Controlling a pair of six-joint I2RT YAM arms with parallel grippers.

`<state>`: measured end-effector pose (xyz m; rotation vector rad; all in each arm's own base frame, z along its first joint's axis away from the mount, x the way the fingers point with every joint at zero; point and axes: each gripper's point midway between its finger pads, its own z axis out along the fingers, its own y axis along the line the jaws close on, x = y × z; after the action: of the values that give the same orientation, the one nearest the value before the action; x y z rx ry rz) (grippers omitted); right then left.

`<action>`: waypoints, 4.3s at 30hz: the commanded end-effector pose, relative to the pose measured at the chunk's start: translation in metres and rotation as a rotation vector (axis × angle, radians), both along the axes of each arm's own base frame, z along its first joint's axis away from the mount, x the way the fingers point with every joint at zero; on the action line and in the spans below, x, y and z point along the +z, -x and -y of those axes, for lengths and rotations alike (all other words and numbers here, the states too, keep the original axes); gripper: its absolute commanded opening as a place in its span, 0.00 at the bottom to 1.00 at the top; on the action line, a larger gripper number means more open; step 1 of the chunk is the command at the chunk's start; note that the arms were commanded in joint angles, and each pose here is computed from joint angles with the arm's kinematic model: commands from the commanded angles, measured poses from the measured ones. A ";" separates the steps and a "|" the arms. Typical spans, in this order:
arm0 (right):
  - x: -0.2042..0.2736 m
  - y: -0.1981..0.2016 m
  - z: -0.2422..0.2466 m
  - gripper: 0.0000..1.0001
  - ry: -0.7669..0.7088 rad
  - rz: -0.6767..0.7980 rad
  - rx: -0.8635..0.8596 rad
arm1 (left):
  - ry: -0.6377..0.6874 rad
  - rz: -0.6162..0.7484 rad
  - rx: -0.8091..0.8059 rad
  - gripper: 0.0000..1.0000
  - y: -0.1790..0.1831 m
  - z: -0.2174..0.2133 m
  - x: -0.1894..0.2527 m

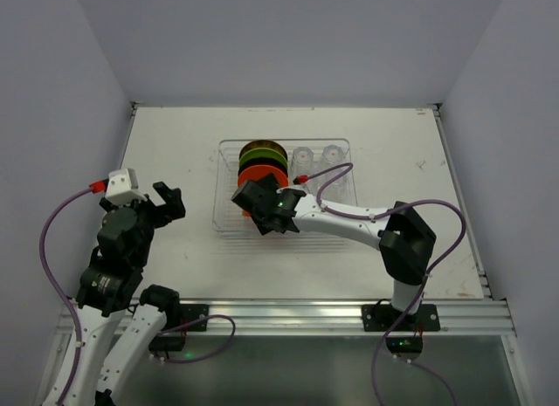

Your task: Unload the mixed dishes from the dish rack

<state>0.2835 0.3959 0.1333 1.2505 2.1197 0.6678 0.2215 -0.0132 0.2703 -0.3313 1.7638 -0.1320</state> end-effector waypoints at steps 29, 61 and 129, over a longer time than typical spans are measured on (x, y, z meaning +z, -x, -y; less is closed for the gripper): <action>0.027 -0.034 0.012 0.86 -0.440 0.219 -0.325 | 0.013 0.043 -0.048 1.00 -0.004 0.009 0.006; -0.003 -0.021 0.041 0.73 -0.423 0.276 -0.287 | 0.020 0.060 -0.048 1.00 -0.001 0.009 0.010; 0.023 -0.018 0.024 0.26 -0.463 0.514 -0.063 | 0.029 0.081 -0.069 1.00 0.005 0.012 0.013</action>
<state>0.2936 0.3841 0.1498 1.2418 1.6204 1.3826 0.2142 -0.0232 0.2753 -0.2873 1.7326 -0.2010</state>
